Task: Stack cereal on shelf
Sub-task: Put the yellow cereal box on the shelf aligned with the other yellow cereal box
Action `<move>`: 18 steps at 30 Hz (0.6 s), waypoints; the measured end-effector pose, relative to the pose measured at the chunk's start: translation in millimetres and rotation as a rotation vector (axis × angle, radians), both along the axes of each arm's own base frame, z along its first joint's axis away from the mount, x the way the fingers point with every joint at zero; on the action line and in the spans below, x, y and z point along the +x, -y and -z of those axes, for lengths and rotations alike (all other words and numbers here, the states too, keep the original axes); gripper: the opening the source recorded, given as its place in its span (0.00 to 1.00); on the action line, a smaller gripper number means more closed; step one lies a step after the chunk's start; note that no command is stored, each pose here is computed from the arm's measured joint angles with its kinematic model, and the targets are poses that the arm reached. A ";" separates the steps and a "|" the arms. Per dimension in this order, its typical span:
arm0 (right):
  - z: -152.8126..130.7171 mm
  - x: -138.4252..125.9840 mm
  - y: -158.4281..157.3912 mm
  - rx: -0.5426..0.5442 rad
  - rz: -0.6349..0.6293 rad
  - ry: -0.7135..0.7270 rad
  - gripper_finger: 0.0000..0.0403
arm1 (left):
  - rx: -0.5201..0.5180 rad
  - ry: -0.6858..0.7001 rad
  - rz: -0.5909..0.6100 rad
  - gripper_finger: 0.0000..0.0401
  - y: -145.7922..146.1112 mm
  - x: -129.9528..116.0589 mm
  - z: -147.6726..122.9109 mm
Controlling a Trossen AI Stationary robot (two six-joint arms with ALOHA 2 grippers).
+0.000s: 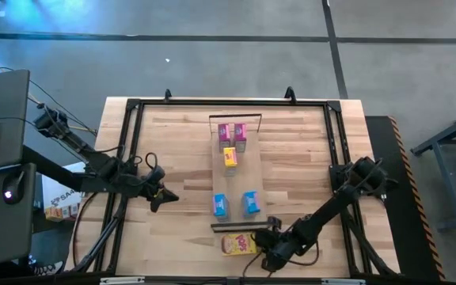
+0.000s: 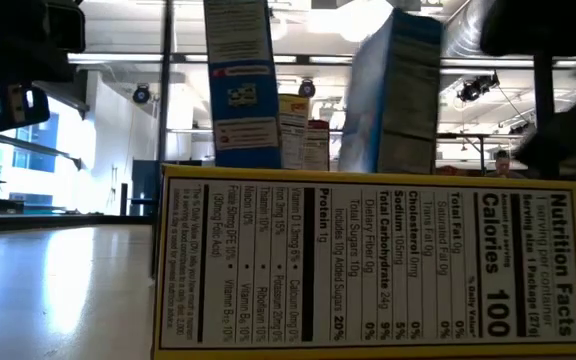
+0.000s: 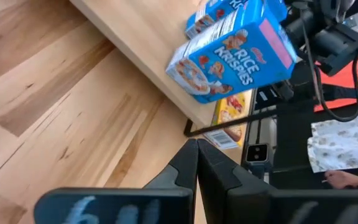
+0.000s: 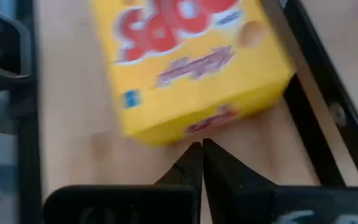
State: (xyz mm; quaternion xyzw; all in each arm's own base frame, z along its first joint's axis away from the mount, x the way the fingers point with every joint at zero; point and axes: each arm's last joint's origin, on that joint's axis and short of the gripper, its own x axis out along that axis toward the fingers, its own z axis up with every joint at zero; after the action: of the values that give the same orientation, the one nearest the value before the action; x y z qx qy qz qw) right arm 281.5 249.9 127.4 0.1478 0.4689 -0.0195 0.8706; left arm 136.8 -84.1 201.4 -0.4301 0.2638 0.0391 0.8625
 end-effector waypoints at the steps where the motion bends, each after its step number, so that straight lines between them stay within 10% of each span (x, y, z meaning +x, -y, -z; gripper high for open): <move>1: -0.4 -2.6 -3.7 0.018 0.005 0.000 0.00 | 0.001 0.003 0.000 0.00 0.4 -0.2 -0.2; 18: -1.6 -25.7 -29.7 0.298 0.297 -0.053 0.00 | 0.198 0.014 0.118 0.00 -0.2 -1.2 1.9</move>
State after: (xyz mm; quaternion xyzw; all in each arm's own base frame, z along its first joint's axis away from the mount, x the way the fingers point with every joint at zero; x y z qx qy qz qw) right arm 255.8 279.5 129.0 0.3416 0.4623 -0.0819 0.8142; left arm 135.6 -83.9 199.5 -0.3269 0.2773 0.0111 0.9034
